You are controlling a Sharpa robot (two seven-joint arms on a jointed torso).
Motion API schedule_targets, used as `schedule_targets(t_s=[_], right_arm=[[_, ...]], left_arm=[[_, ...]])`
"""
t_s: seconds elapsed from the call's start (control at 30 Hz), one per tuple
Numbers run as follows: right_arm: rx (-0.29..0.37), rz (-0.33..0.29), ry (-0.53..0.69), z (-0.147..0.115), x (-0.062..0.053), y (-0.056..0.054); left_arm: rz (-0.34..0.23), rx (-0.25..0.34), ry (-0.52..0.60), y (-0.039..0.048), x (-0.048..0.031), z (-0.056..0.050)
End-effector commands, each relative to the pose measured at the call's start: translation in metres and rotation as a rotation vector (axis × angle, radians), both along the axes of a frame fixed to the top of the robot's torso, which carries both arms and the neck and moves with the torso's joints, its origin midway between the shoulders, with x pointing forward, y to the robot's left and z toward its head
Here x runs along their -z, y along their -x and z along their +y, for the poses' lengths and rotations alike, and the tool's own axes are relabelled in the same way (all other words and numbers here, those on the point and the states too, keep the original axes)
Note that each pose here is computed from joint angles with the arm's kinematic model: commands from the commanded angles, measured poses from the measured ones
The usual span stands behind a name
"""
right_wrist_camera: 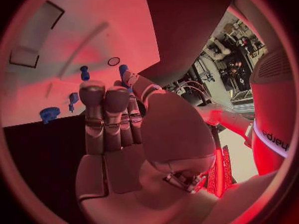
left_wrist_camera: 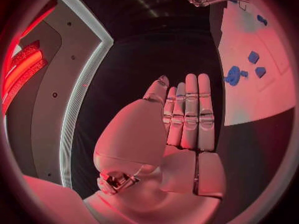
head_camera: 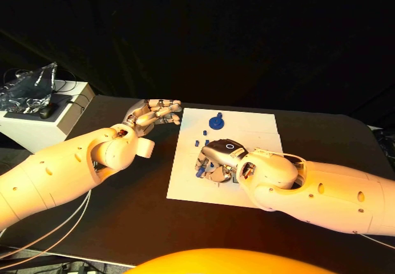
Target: Assemble the parts on the task board
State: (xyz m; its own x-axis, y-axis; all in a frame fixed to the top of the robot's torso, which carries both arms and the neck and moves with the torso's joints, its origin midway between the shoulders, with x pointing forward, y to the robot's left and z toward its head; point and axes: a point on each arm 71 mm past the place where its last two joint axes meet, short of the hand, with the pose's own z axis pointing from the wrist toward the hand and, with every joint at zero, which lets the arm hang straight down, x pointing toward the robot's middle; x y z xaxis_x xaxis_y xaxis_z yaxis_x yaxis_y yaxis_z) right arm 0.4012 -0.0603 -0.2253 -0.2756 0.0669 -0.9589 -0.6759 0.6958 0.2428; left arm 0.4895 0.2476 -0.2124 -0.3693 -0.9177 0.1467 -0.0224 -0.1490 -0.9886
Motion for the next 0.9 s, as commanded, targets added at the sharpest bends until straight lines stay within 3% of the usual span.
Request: schedule_targets(t_s=[0.03,0.9], right_arm=[[-0.011,-0.019,0.049,0.0000,0.0026,0.0002],[0.015,-0.038,0.085,-0.0061,0.0106,-0.0042]], left_arm=[[-0.002,0.016,0.013,0.0008,-0.0010,-0.0019],[-0.001,0.014,0.010,0.0012,-0.0013,0.0007]])
